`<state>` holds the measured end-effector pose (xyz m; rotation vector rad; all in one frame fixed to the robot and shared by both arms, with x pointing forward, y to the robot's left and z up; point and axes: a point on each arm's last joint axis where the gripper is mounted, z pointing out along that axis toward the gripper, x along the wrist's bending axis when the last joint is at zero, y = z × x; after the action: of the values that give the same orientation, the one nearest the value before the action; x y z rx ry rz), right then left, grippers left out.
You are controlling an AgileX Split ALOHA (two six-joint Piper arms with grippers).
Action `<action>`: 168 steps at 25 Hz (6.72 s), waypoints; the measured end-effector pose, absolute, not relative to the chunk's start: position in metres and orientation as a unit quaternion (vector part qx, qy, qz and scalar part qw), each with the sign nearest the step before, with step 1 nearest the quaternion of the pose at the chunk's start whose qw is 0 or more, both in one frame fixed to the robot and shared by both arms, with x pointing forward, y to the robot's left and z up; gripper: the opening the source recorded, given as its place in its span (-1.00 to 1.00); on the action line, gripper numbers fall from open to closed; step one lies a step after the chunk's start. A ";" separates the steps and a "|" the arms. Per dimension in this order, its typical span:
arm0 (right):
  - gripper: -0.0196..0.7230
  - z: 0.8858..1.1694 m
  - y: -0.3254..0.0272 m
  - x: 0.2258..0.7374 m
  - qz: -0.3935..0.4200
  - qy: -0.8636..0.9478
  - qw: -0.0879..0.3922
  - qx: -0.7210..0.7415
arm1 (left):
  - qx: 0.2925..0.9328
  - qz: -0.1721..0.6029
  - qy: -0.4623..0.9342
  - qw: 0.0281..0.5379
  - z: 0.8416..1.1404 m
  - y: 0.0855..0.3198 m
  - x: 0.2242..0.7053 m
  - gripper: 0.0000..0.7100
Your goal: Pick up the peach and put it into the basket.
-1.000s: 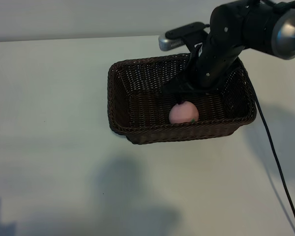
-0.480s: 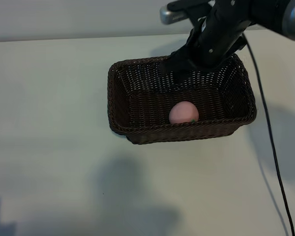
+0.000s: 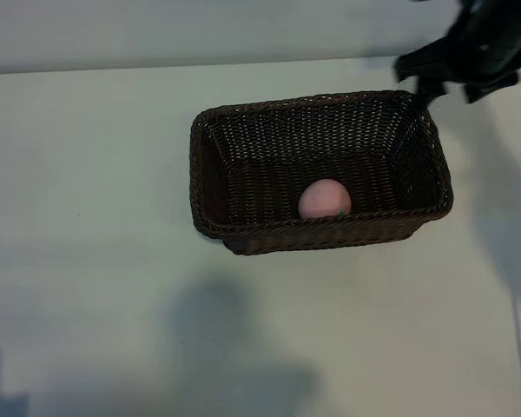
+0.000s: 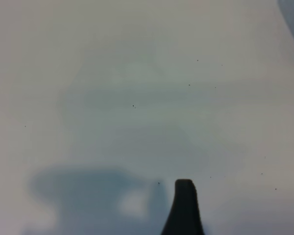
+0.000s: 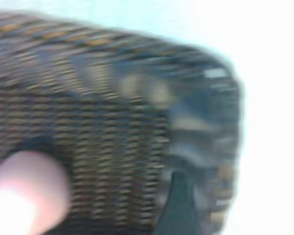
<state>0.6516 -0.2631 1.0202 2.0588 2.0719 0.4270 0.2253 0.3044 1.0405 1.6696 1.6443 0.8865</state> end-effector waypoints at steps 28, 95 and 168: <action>0.62 1.094 -0.337 0.617 0.184 0.641 0.153 0.729 | 0.633 0.336 0.623 0.313 1.041 0.304 0.225 0.67; 0.61 1.195 -0.312 0.289 0.358 0.527 0.462 0.617 | 0.633 0.336 0.623 0.313 1.041 0.304 0.225 0.67; 0.56 1.077 -0.305 0.217 0.385 0.568 0.395 0.611 | 0.633 0.336 0.623 0.313 1.041 0.304 0.225 0.67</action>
<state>0.2171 -0.3051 1.0770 1.5492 1.4388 0.9756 0.2253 0.3044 1.0405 1.6696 1.6443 0.8865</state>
